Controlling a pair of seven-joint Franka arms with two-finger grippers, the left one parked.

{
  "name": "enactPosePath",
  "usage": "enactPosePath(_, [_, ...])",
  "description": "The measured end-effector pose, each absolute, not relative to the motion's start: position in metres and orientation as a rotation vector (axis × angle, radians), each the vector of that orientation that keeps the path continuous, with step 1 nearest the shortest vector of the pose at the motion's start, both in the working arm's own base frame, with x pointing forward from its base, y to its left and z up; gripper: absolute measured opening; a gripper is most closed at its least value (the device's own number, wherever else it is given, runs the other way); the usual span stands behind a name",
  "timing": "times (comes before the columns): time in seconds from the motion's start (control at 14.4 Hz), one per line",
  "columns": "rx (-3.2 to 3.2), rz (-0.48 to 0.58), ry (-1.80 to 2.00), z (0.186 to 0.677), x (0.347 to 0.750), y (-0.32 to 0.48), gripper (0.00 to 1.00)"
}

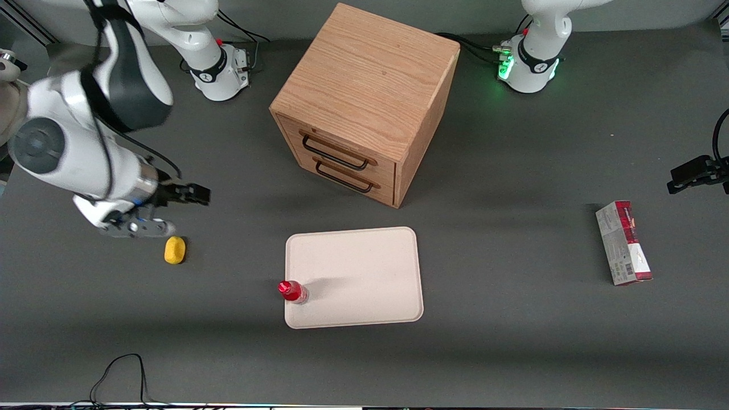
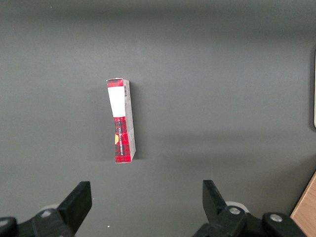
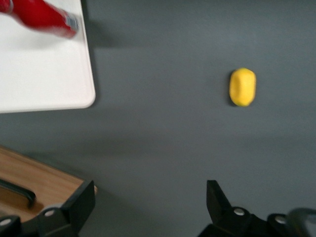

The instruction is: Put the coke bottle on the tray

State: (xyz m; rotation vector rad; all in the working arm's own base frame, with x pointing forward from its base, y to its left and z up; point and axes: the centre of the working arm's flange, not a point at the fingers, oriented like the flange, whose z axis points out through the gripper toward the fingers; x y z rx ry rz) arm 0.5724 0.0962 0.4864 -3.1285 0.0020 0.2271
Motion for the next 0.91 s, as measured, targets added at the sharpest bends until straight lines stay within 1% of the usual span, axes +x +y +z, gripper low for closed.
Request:
enactPosePath(0.21, [-3.117,0.198,0.006,0.520,0.539,0.044,1.00])
enactPosePath(0.42, [-3.107,0.209,-0.069,0.550,0.520,0.029,1.00])
enactPosePath(0.63, [-3.104,0.218,-0.107,0.565,0.517,0.031,1.00])
enactPosePath(0.91, [-3.106,0.163,-0.087,0.582,0.521,0.024,1.00])
